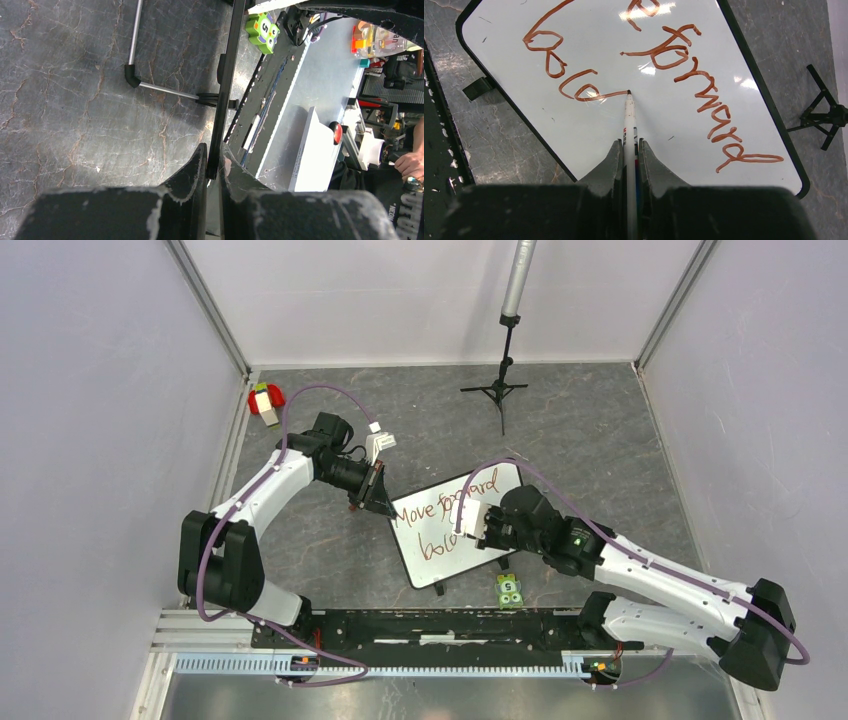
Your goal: Write a sentence on the whiteboard
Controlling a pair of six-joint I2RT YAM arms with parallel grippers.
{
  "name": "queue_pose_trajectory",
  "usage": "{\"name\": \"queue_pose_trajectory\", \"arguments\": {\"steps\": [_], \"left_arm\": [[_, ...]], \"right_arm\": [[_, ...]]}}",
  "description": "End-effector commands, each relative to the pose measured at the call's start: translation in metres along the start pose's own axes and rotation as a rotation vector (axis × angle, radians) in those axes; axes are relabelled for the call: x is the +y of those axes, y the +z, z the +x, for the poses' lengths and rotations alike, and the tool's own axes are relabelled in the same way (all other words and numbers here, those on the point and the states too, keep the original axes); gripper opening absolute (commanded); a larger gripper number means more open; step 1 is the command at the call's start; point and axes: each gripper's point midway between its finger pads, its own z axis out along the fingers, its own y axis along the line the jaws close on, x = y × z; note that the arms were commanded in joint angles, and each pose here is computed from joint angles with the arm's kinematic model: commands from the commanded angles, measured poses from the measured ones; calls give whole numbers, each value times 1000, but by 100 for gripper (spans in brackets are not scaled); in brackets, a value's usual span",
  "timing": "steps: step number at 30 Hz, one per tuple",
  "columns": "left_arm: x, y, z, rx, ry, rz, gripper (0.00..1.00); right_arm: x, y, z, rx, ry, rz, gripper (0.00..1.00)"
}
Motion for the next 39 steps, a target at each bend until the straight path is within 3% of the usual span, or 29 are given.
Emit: {"name": "queue_pose_trajectory", "arguments": {"steps": [1,18,29,39], "left_arm": [[7,-1,-7,-3,75,-30,2],[9,0,-7,3,70,-33,2],[7,0,-8,-1,68,-25,3],[3,-2,-10,-10,69,-18,2]], "right_arm": [[-11,-1,-7,-13,11,40,0],[39,3,30,56,-14,-168,0],[14,-16,0,-30,-2,-71,0],[-21,-19,-3,-18,51,91,0]]}}
